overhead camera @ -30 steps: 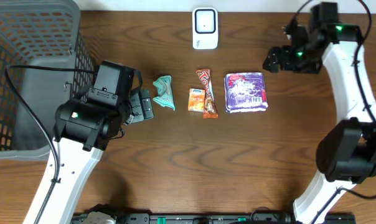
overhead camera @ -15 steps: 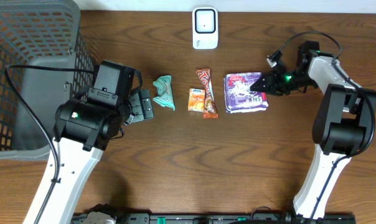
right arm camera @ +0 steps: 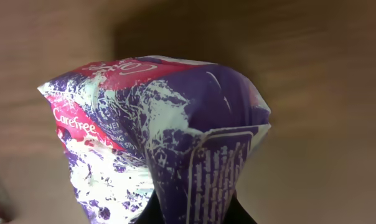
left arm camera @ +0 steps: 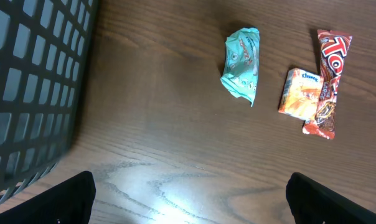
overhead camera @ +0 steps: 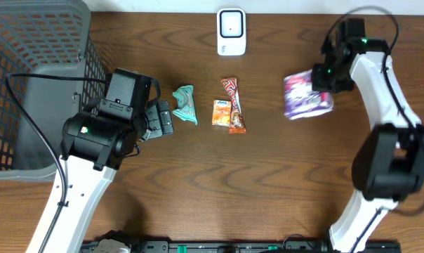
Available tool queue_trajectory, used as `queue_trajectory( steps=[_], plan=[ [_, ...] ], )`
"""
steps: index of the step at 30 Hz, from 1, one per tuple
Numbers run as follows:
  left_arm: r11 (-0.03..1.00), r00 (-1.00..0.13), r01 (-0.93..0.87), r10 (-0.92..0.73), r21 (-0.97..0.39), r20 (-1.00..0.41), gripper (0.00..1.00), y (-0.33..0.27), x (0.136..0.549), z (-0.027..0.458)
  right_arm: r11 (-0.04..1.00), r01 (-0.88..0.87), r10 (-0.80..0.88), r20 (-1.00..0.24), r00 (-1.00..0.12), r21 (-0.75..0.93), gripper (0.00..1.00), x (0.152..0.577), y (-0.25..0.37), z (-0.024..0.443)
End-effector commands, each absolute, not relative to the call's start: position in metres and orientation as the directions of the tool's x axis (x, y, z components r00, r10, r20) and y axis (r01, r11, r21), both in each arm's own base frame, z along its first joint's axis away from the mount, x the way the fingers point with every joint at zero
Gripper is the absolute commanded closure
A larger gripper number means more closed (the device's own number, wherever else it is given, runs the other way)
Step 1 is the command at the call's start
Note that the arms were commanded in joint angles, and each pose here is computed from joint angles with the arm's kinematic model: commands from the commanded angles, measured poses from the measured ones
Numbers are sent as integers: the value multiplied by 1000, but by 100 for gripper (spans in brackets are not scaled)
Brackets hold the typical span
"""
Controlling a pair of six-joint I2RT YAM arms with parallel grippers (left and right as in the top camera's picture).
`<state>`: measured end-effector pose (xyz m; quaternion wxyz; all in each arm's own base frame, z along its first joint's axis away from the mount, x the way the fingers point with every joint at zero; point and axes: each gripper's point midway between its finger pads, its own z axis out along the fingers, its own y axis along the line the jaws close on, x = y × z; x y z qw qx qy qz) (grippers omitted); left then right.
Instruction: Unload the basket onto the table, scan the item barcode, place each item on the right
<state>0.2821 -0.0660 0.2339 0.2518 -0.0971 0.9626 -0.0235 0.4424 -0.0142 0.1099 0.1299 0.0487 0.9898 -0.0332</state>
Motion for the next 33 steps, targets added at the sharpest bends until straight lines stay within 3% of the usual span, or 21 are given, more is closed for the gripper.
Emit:
queue_trajectory(
  steps=[1,4,9,15,16,18,23,28,31,33],
  plan=[
    [981,-855,-177,-193,-80,-482,2,-64,283,234,738,389,106,-474,-874,-551,99,435,-71,186],
    [981,-855,-177,-193,-80,-482,2,-64,283,234,670,357,29,-457,-889,-651,99,434,-59,182],
    [981,-855,-177,-193,-80,-482,2,-64,283,234,751,197,-26,-327,-945,-630,98,437,-13,122],
    [981,-855,-177,-193,-80,-482,2,-64,283,234,912,58,-70,-292,-954,-406,70,440,77,75],
    [981,-855,-177,-193,-80,-482,2,-64,283,234,934,40,-78,-313,-946,-354,66,443,95,77],
    [981,-855,-177,-193,-80,-482,2,-64,283,234,964,9,-88,-350,-933,-264,48,451,123,86],
    [981,-855,-177,-193,-80,-482,2,-64,283,234,994,-76,-105,-430,-897,-85,27,473,161,145],
    [981,-855,-177,-193,-80,-482,2,-64,283,234,995,-70,-95,-436,-895,-75,20,483,126,182],
    [981,-855,-177,-193,-80,-482,2,-64,283,234,997,-70,-81,-368,-926,-45,19,478,93,173],
    [981,-855,-177,-193,-80,-482,2,-64,283,234,991,-114,-88,-309,-947,65,19,471,85,159]
  ],
)
